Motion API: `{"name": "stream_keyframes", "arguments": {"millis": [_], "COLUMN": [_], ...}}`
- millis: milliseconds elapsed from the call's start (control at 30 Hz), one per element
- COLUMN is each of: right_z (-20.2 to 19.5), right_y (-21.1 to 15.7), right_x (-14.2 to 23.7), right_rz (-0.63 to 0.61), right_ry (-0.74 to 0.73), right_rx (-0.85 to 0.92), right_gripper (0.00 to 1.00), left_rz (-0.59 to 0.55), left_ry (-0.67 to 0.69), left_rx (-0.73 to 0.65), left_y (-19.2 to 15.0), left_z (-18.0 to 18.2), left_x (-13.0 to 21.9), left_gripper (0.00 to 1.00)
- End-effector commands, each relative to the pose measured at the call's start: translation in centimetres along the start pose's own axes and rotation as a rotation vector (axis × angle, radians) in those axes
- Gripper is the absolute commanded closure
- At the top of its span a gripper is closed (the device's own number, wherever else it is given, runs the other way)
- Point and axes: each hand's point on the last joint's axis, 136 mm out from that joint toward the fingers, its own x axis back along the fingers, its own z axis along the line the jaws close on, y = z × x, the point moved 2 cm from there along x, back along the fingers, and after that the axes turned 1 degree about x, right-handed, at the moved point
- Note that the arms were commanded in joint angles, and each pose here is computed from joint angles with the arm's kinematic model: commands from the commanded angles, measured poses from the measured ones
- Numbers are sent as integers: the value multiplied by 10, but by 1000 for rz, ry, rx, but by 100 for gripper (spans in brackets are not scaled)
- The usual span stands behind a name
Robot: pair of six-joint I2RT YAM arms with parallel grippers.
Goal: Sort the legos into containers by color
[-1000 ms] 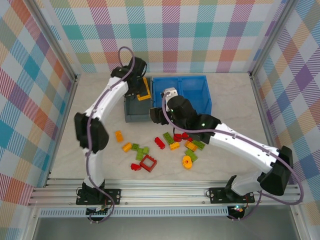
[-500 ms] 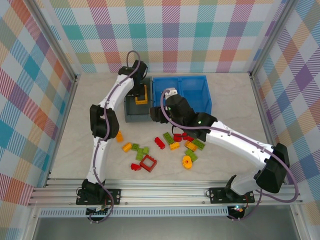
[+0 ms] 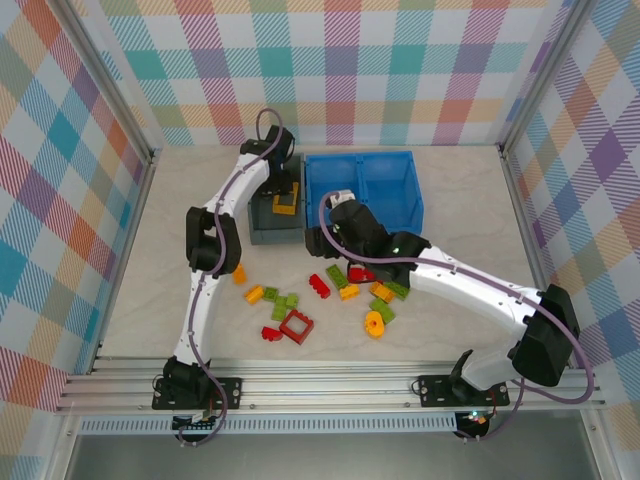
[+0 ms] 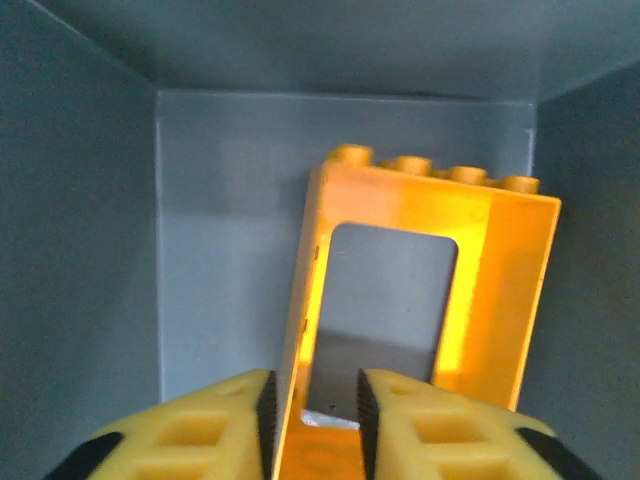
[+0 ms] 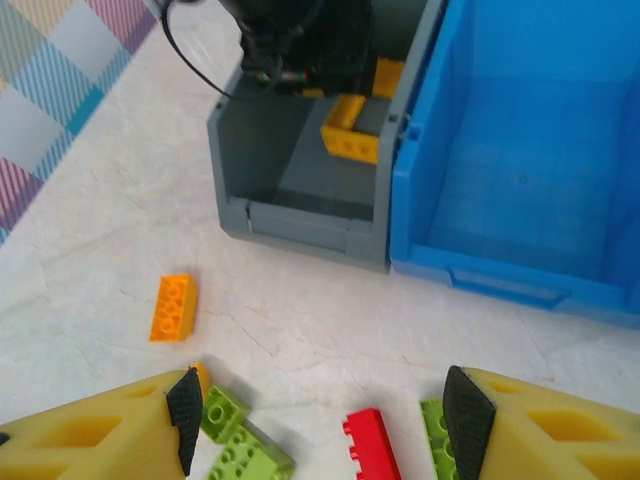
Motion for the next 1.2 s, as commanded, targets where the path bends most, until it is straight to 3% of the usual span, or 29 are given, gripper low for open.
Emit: {"name": "stream_keyframes", "arguments": {"millis": [0,100,200,367,533,667,867,1000,1167], "right_z": [-7,-10,-7,28,41,42,44,45,46], "right_y": [-6,-18,-36,-95,-140,-157,-180,-191,-203], "right_x": [9,9,7,-8,-26,-35,-47,-54,-61], "right_rz": [18,54,128,364,554,624,706,737,763], "right_ry": [-5,-5,36,206,265,244,243,242,245], "right_rx": [-12,8,60,234,306,361,399,406,405], "right_gripper": [33,34,42,48,46,42,43,46,48], "left_rz": [-21,-50,-98,-182,-179,-78,60,57,50], "left_ry": [-24,-44,-57,-77,-160,-357,-557,-542,-553], "left_rx": [11,18,42,117,122,141,120,133,160], "left_y": [7,10,13,-11,-97,-191,-290,-311,-310], "left_z": [3,4,7,22,38,52,70,83,81], "left_x": [24,48,86,169,236,270,293,287,280], "left_gripper": [65,64,61,57,48,41,38,37,37]}}
